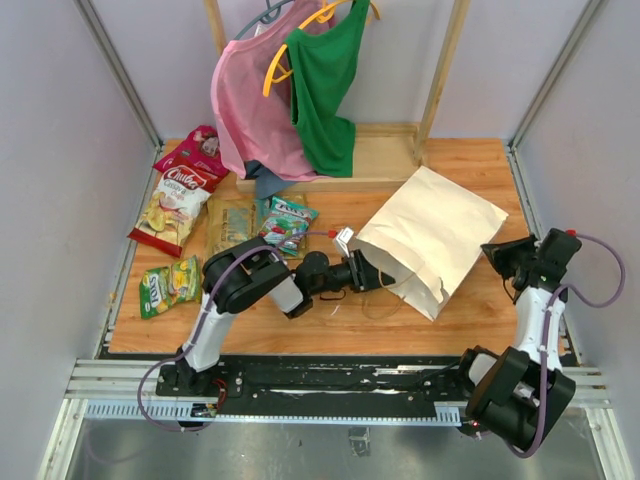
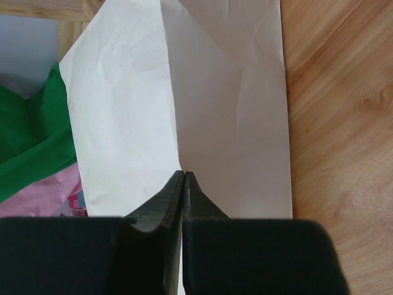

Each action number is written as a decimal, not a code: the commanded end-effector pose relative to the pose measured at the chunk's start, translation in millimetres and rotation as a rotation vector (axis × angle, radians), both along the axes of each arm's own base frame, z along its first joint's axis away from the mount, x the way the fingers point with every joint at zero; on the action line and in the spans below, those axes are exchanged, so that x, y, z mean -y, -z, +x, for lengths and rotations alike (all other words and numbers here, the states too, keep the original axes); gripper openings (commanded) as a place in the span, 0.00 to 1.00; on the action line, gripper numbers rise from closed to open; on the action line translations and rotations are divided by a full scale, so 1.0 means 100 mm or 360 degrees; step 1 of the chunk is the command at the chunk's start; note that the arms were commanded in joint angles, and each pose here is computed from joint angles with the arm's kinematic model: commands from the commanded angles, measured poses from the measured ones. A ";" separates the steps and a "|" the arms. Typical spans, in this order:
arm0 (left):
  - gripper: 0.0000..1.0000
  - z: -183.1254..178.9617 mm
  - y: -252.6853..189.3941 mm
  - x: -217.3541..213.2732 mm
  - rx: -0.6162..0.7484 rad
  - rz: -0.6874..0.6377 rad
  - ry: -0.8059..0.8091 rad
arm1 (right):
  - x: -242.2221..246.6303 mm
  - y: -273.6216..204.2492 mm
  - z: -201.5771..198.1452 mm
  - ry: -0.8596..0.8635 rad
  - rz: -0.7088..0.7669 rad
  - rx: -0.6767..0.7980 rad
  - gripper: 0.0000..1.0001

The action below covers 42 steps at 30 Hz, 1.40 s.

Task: Take the snacks out of the paper bag

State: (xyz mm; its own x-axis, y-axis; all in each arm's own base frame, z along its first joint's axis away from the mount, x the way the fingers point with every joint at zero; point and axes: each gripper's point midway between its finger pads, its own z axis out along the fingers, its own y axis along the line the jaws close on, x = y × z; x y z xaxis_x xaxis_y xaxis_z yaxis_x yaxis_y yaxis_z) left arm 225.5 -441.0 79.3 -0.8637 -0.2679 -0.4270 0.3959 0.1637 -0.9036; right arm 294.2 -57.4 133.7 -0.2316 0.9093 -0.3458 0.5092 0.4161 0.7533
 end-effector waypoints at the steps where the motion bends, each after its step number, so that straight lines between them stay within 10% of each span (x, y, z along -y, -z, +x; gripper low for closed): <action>1: 0.41 0.31 -0.69 0.11 0.0185 -0.0283 -0.0182 | 0.02 -0.11 -0.01 0.0005 0.0033 0.0095 0.01; 16: 0.44 1.05 -0.38 0.31 0.0188 0.0159 -0.0567 | -0.08 -0.23 -0.04 -0.0031 0.0122 0.0187 0.01; 42: 0.47 1.58 0.02 0.65 0.0282 0.0549 -0.0135 | 0.03 -0.13 -0.27 0.0152 -0.0041 0.0137 0.04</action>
